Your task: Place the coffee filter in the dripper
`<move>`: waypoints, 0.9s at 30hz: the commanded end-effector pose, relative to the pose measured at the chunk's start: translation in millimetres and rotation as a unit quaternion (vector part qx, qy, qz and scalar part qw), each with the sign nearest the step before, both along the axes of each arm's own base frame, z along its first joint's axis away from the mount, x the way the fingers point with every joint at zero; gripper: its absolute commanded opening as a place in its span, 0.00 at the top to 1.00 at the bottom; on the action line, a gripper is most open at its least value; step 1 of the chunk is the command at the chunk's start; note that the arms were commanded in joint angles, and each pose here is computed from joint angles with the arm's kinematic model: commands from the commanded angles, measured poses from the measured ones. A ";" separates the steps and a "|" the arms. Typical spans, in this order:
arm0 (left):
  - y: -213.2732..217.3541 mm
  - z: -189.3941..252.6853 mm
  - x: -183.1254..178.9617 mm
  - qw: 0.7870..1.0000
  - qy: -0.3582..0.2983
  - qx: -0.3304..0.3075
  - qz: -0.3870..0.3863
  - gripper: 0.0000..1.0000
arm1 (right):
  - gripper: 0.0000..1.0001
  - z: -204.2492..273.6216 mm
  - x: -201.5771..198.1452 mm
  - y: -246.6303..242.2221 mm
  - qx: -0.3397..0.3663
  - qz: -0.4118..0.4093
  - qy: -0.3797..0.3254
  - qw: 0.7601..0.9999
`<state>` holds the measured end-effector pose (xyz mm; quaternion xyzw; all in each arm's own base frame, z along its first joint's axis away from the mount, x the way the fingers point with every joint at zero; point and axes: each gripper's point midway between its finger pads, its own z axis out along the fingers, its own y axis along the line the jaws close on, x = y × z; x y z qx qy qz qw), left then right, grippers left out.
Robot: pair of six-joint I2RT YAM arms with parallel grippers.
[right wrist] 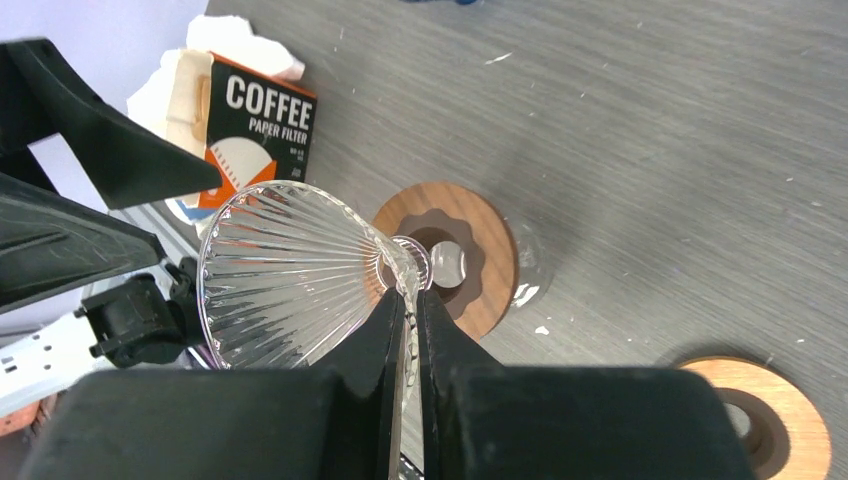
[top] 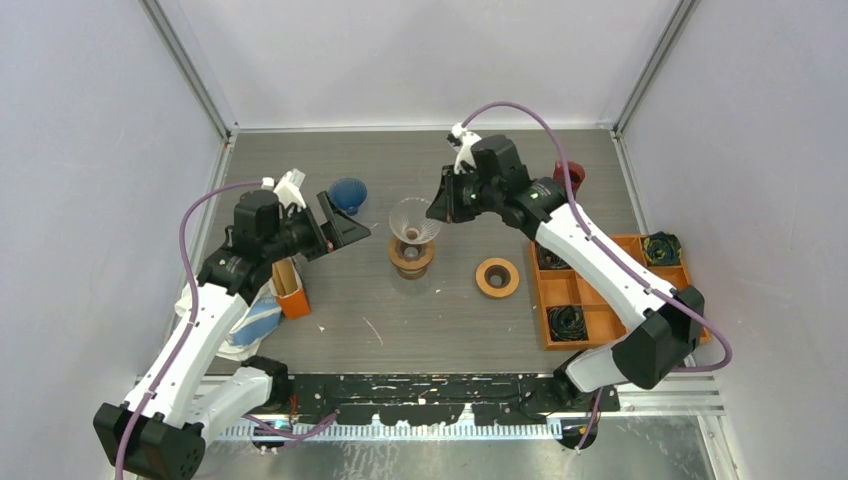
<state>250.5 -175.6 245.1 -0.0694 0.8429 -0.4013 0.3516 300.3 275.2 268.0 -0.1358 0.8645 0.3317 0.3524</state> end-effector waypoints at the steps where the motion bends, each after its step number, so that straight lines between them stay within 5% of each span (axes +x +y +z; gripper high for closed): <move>1: -10.8 38.3 8.6 0.998 -0.049 -0.044 -0.005 0.11 | 0.99 14.0 1.5 15.6 0.001 0.011 -0.029 1.000; 27: -36.7 28.5 16.2 0.997 -0.026 -0.061 -0.027 0.33 | 0.99 -31.2 6.5 30.6 -0.048 0.017 -0.007 0.999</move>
